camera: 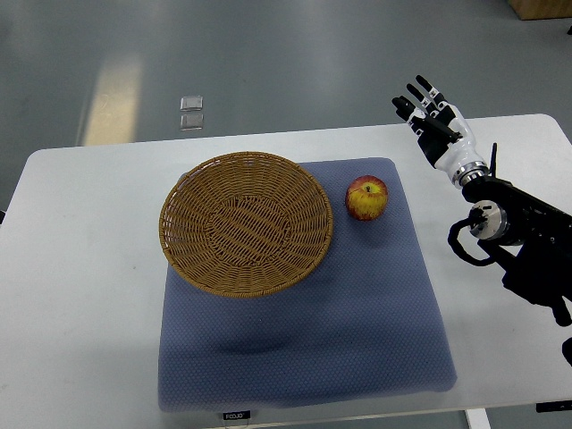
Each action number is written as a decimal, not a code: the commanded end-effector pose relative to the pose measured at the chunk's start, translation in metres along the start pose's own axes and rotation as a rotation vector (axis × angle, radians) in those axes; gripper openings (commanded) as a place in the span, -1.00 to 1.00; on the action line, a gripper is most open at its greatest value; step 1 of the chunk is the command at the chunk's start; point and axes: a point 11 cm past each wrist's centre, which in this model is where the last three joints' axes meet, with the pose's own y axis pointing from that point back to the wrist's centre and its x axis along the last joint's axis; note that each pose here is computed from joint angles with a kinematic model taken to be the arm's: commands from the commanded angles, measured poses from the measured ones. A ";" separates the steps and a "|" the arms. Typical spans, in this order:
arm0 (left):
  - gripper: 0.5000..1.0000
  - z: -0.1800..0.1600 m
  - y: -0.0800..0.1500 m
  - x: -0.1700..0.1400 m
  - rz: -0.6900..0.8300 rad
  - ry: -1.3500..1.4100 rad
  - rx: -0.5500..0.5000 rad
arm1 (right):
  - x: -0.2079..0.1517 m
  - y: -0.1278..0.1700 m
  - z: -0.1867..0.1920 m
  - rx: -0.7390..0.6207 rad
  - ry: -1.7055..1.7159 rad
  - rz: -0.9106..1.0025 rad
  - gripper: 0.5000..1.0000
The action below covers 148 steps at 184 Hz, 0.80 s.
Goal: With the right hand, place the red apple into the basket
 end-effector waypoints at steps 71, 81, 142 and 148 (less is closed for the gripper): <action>1.00 -0.001 0.000 0.007 0.029 -0.009 0.000 | 0.000 0.000 -0.001 0.002 0.001 0.000 0.69; 1.00 0.000 0.000 0.006 0.026 -0.010 -0.003 | 0.000 0.000 -0.001 0.002 0.001 0.000 0.69; 1.00 0.000 0.000 0.006 0.026 -0.010 -0.003 | 0.003 0.000 -0.002 0.002 0.007 0.008 0.69; 1.00 0.000 0.000 0.007 0.027 -0.010 -0.003 | 0.003 0.000 -0.002 0.002 0.007 0.009 0.69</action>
